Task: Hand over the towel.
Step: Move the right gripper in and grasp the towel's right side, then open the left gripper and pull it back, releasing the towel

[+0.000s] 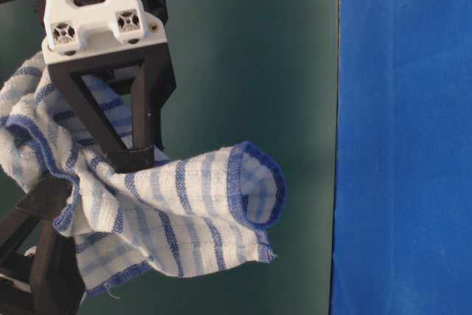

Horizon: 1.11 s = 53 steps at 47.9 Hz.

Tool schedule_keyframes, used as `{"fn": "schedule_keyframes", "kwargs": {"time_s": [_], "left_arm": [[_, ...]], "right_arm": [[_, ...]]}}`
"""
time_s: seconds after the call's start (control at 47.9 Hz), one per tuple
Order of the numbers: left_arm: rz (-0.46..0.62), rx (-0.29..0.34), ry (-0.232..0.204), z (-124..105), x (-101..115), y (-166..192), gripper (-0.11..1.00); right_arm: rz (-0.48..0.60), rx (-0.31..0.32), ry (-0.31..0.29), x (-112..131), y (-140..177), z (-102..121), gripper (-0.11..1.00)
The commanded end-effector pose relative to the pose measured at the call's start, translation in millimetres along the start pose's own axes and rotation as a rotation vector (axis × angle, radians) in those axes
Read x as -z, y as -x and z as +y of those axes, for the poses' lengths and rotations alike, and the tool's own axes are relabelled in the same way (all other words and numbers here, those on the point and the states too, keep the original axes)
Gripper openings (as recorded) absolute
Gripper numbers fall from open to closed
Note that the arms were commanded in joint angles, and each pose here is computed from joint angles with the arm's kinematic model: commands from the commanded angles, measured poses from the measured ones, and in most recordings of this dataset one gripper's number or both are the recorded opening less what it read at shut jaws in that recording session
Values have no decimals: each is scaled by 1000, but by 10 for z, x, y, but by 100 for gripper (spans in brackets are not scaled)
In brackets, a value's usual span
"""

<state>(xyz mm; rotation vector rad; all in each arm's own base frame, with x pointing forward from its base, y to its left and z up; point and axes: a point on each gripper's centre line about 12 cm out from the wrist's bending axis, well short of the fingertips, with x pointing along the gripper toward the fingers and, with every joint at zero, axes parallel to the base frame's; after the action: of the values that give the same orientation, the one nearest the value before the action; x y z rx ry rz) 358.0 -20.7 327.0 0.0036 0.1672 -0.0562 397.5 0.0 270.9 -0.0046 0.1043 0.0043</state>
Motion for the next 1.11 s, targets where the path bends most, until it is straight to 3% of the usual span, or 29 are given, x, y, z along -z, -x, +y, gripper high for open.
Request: {"fn": "schedule_keyframes", "kwargs": {"time_s": [0.0, 0.104, 0.167, 0.334, 0.376, 0.773, 0.94, 1.003, 1.086], "left_arm": [[-38, 4, -1, -16, -114, 20, 7], [-38, 4, -1, -16, -114, 20, 7], [-37, 4, -1, -16, -109, 16, 7], [-37, 4, -1, -16, -109, 16, 7], [-38, 4, -2, -16, -111, 16, 7], [-48, 1, -3, -5, -117, 17, 8], [-46, 0, -35, -5, -114, 21, 8], [-48, 0, -32, -5, -111, 22, 18], [-51, 0, -26, -5, -115, 47, 42]], "right_arm": [[-44, 0, 3, -148, -2, 0, 70], [-46, 0, 3, -150, -2, 0, 69], [-44, 1, 3, -148, -2, -6, 62], [-28, 2, 9, -128, 2, -11, 14], [-20, 0, 12, -119, -3, -10, 8], [-9, 2, 11, -119, -4, -16, 8], [-12, 2, 8, -143, 11, -16, 8], [-11, 2, 8, -145, 14, -16, 8], [-12, 1, 7, -154, 30, -10, 8]]}}
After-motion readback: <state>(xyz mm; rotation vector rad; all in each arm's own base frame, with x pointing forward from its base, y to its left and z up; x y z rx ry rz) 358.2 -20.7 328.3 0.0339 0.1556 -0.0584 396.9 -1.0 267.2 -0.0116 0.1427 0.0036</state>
